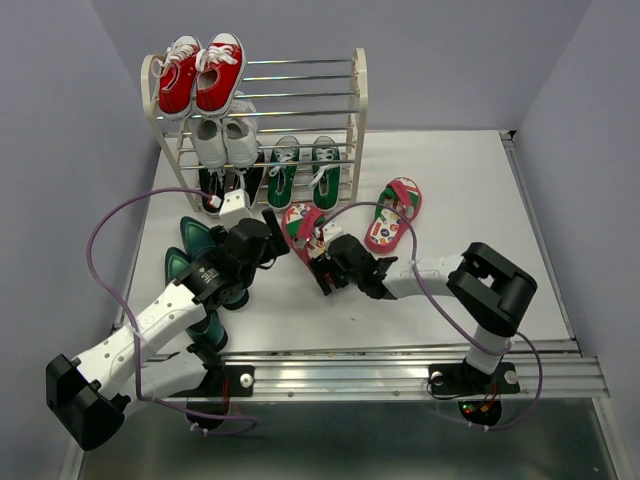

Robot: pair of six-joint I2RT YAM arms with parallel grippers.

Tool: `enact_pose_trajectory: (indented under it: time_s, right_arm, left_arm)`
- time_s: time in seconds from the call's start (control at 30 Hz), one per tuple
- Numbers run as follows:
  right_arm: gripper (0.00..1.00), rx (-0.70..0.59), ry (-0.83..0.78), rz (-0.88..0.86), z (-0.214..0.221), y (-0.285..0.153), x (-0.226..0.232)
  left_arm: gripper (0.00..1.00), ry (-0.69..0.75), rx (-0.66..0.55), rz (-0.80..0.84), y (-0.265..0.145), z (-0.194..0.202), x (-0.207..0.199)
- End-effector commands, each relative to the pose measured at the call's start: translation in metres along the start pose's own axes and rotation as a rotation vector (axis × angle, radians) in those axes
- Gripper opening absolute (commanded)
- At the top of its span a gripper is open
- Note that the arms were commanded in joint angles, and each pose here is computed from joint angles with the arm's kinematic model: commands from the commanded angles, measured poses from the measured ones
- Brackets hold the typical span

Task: Place and organize the shoes onto the shoe shelf

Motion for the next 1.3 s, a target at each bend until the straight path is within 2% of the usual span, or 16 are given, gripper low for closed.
enact_pose_trajectory:
  time_s: [0.0,0.17,0.3,0.5,0.57,0.7,0.87,0.9,0.97,1.0,1.03,1.13,1.17,1.2,1.27]
  right_arm:
    - [0.01,-0.081,-0.024,0.001,-0.003,-0.014,0.002]
    - [0.01,-0.213,-0.071,-0.024,-0.027,-0.051,0.005]
    - [0.01,-0.236,-0.056,-0.021,-0.027,-0.062,0.003]
    - [0.01,-0.368,-0.051,-0.027,-0.043,-0.089,0.0]
    - [0.01,-0.369,-0.046,-0.033,-0.047,-0.09,0.001]
    - [0.01,-0.233,-0.045,-0.024,-0.02,-0.072,0.003]
    - [0.06,-0.081,-0.012,-0.077,0.01,-0.054,0.018]
    - [0.04,-0.015,0.002,-0.092,0.023,-0.05,0.023]
    - [0.01,0.024,0.059,-0.115,0.014,-0.048,0.029]
    - [0.01,0.138,0.052,-0.123,0.033,-0.051,0.031]
    - [0.01,0.15,0.069,-0.131,0.027,-0.053,0.033]
    - [0.16,0.19,0.106,-0.164,0.021,-0.059,0.039]
    - [0.37,0.199,0.107,-0.17,0.02,-0.061,0.04]
    - [0.51,0.204,0.106,-0.168,0.019,-0.061,0.039]
    - [0.6,0.226,0.091,-0.15,0.02,-0.059,0.037]
  left_arm:
    - [0.99,-0.043,-0.037,0.029,-0.007,-0.014,-0.007]
    - [0.99,-0.054,-0.033,0.038,-0.006,-0.012,-0.007]
    - [0.99,-0.053,-0.027,0.04,-0.005,-0.01,-0.008]
    - [0.99,-0.054,-0.025,0.045,-0.005,-0.009,-0.009]
    - [0.99,-0.054,-0.022,0.051,-0.005,-0.009,-0.01]
    - [0.99,-0.053,-0.021,0.053,-0.004,-0.009,-0.012]
    - [0.99,-0.049,-0.02,0.046,-0.006,-0.01,-0.01]
    - [0.99,-0.051,-0.02,0.046,-0.006,-0.011,-0.01]
    - [0.99,-0.052,-0.017,0.054,-0.008,-0.011,-0.012]
    - [0.99,-0.052,-0.014,0.056,-0.009,-0.011,-0.012]
    - [0.99,-0.055,-0.013,0.058,-0.009,-0.011,-0.012]
    - [0.99,-0.059,-0.013,0.061,-0.01,-0.011,-0.011]
    - [0.99,-0.061,-0.015,0.06,-0.011,-0.012,-0.011]
    - [0.99,-0.059,-0.013,0.058,-0.011,-0.011,-0.01]
    - [0.99,-0.06,-0.015,0.058,-0.011,-0.011,-0.01]
Point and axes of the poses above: each gripper's point midway between its finger pads, its own y axis out along the fingers, its own x axis along the line the jaws close on, z = x × y, the point moved 2 cm from there along -y, back along the fingers, and after that the axes turned 15 degrees about -y, right-handed, at the moved point
